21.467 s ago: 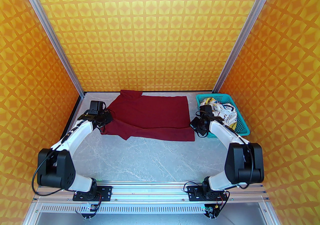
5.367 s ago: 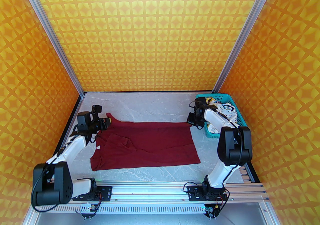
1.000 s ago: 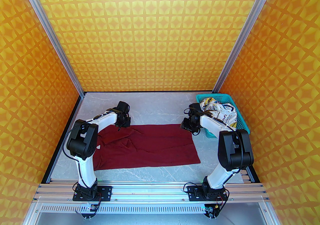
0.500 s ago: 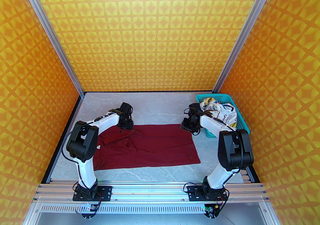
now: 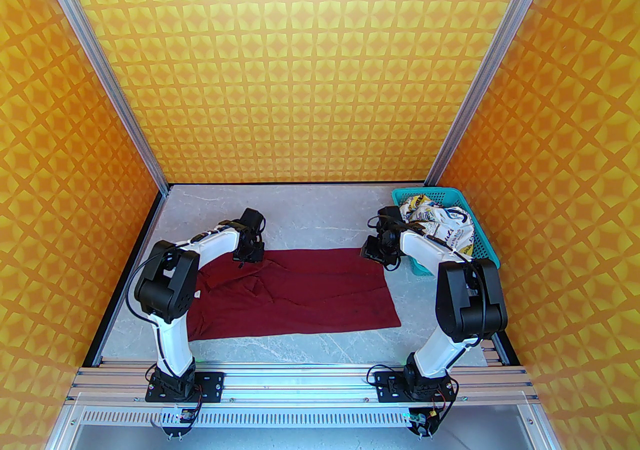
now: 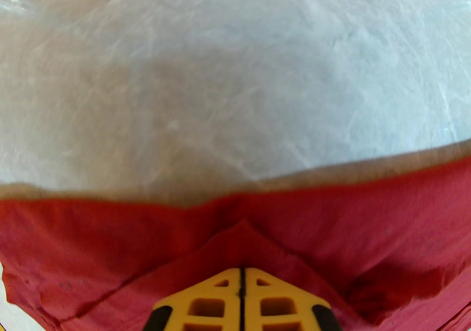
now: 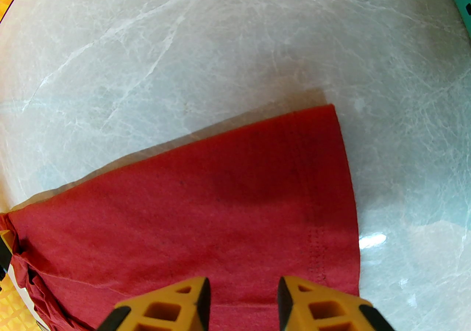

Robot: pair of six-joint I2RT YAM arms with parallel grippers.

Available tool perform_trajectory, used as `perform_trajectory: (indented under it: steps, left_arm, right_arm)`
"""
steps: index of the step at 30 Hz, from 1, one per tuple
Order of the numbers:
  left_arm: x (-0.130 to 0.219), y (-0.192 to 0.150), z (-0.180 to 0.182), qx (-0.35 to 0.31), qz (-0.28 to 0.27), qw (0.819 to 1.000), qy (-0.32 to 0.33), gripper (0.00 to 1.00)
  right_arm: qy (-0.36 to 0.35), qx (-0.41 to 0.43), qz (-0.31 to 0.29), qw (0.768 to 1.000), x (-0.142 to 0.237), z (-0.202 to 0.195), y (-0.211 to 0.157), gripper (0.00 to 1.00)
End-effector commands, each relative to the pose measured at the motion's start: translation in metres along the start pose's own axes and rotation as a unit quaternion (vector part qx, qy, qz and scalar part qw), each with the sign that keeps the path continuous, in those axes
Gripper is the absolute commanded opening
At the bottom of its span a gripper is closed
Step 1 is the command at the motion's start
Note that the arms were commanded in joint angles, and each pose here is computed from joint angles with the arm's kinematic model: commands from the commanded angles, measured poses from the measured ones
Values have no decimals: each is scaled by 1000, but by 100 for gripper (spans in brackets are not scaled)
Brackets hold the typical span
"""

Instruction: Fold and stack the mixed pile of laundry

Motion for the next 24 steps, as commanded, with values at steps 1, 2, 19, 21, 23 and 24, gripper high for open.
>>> perform_trajectory:
  steps: [1,2,19,21,23,24]
  left_arm:
    - [19,0,0,10,-25,1000,5,0]
    - [20,-2,0,12,-26,1000,6,0]
    - [30,-9,14,40,-41,998,31,29]
    - [23,-3,17,36,-31,998,36,33]
    - [16,0,21,37,-25,998,40,35]
    - [13,1,26,44,-23,998,43,35]
  right_arm:
    - [5,6,7,1000,-1,4,1,36]
    - [5,5,7,1000,-1,3,1,36]
    - [8,4,8,1000,-2,4,0,36]
    - [9,6,8,1000,-1,5,0,36]
    - [8,7,8,1000,0,4,-1,36]
    - [8,7,8,1000,1,4,-1,36]
Point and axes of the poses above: each hand's point on the last joint's axis, 136 mm out from that joint toward the fingers, its own x axis back along the fingers, its own z axis along the line the jaws close on, y = z × x, the point moved 3 cm from there along x, back along the fingers, and after that the axes turned 4 degrees about -x, right-handed, at the moved point
